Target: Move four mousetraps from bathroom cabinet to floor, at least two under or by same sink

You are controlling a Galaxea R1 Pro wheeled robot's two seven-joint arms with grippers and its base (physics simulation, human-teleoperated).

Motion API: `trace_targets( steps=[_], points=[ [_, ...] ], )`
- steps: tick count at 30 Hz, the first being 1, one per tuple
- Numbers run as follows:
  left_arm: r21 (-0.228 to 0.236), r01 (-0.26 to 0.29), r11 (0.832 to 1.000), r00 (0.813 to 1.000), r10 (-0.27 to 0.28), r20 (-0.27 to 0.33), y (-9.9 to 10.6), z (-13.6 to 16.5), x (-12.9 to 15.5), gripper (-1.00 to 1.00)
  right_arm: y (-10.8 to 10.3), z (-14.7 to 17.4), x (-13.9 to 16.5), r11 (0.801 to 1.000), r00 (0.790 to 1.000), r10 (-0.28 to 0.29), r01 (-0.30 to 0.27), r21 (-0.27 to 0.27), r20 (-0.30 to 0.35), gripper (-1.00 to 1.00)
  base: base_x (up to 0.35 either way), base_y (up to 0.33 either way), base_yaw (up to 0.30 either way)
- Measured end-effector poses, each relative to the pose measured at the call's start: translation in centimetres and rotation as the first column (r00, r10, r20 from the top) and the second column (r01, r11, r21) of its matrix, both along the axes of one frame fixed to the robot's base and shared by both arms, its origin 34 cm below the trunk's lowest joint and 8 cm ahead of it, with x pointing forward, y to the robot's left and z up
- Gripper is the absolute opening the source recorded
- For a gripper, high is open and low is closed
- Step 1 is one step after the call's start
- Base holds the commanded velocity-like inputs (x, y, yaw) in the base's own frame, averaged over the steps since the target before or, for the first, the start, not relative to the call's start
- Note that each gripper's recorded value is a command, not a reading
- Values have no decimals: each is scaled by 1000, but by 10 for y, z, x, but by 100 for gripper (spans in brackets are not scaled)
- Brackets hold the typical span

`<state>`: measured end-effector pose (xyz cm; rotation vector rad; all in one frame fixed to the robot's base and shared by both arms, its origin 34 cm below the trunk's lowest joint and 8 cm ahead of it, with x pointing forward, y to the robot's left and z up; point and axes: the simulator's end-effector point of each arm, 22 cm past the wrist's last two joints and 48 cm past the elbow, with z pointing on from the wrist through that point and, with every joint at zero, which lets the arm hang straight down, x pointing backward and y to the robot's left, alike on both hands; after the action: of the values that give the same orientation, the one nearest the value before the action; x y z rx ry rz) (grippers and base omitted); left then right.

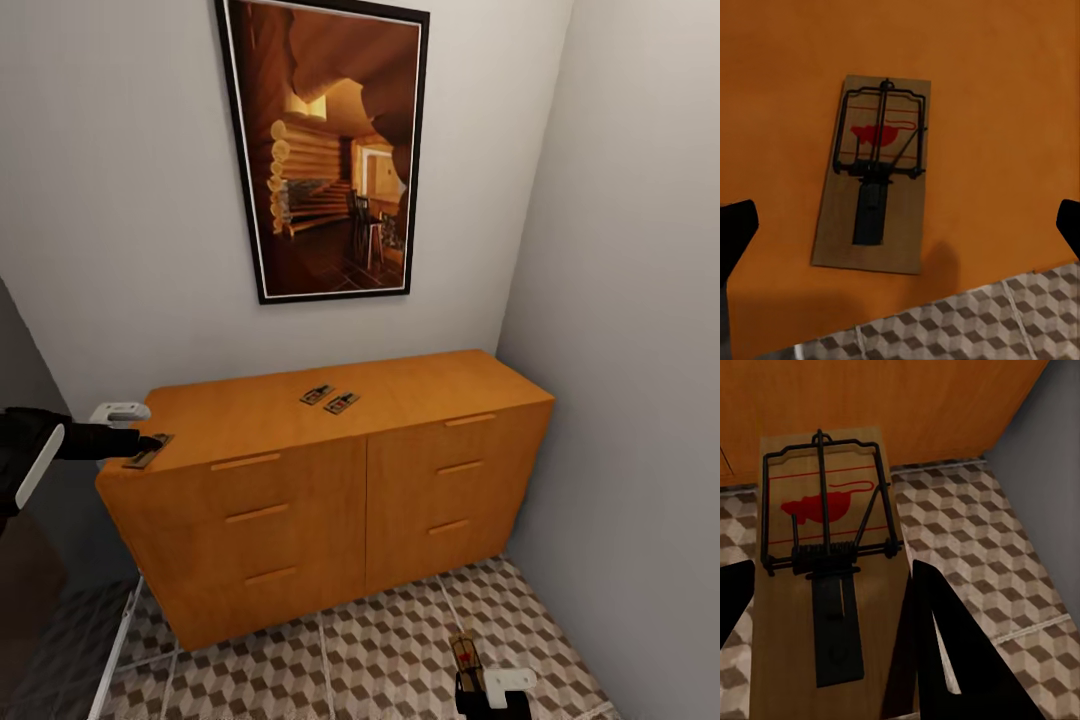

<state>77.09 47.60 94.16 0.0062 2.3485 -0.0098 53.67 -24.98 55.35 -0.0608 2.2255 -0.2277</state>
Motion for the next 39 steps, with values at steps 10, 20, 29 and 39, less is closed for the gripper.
trace_targets(
  steps=[10,20,29,39],
  points=[
    [-2,3,1000,1000,-3,-13,-2,-9,2,100,1,-5,-4,1000,1000,1,-1,2,-14,-100,0,0,0],
    [-3,1,1000,1000,-1,-17,-2,-11,2,100,2,-6,-4,1000,1000,2,-2,3,-15,-100,15,34,0],
    [-9,1,1000,1000,-2,-24,-4,-15,2,100,2,-6,-4,1000,1000,2,-2,3,-15,-100,35,54,0],
    [-2,13,1000,999,-13,-33,-9,-19,2,100,2,-6,-4,1000,1000,2,-2,3,-15,-100,1,1,0]
  ],
)
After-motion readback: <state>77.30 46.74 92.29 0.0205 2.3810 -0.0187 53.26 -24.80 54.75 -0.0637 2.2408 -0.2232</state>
